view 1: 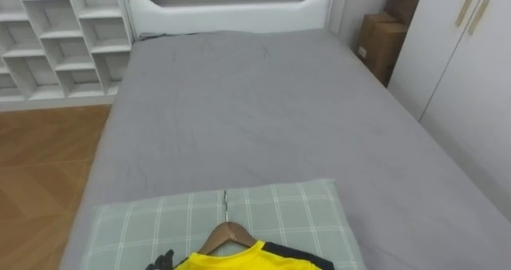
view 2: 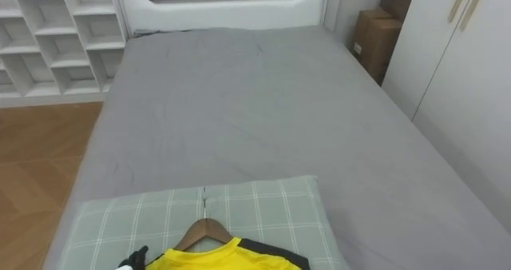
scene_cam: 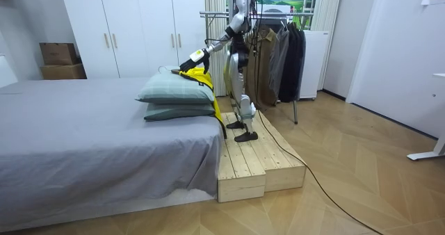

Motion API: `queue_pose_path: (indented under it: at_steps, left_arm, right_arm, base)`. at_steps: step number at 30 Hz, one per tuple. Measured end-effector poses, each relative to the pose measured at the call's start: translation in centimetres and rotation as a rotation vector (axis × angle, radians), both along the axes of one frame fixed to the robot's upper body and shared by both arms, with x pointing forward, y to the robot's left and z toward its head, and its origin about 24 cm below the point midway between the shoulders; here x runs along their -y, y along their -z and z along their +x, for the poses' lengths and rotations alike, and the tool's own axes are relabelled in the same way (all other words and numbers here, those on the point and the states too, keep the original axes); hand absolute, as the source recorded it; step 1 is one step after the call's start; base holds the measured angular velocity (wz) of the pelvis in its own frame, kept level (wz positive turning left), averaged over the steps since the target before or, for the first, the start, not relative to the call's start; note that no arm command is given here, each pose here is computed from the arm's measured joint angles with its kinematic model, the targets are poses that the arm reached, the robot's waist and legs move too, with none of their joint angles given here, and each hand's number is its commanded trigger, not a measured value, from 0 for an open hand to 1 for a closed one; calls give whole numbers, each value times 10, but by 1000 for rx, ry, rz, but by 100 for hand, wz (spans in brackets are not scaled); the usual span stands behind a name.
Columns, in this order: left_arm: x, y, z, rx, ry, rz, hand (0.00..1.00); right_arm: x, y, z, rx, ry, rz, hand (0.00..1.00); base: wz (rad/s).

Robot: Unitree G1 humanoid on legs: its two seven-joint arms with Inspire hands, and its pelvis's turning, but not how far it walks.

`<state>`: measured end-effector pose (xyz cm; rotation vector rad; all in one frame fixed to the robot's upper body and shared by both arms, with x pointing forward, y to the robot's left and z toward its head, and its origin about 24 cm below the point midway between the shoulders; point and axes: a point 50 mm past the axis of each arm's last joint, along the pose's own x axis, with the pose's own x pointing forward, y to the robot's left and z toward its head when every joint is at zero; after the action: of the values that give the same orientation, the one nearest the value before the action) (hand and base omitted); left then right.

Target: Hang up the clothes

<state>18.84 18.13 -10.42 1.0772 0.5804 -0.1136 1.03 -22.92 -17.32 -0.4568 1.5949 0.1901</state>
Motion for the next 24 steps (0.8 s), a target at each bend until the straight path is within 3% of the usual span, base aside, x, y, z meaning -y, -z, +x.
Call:
queue_pose_path:
  at_steps: [13, 24]
  left_arm:
    - [0, -2, 8, 8, -14, -17, 0]
    - [-5, 8, 2, -70, -21, -3, 0]
  right_arm:
    - [-1, 0, 1, 5, 12, 16, 0]
    - [-1, 0, 5, 18, 11, 15, 0]
  base:
    - [-8]
    - [-11]
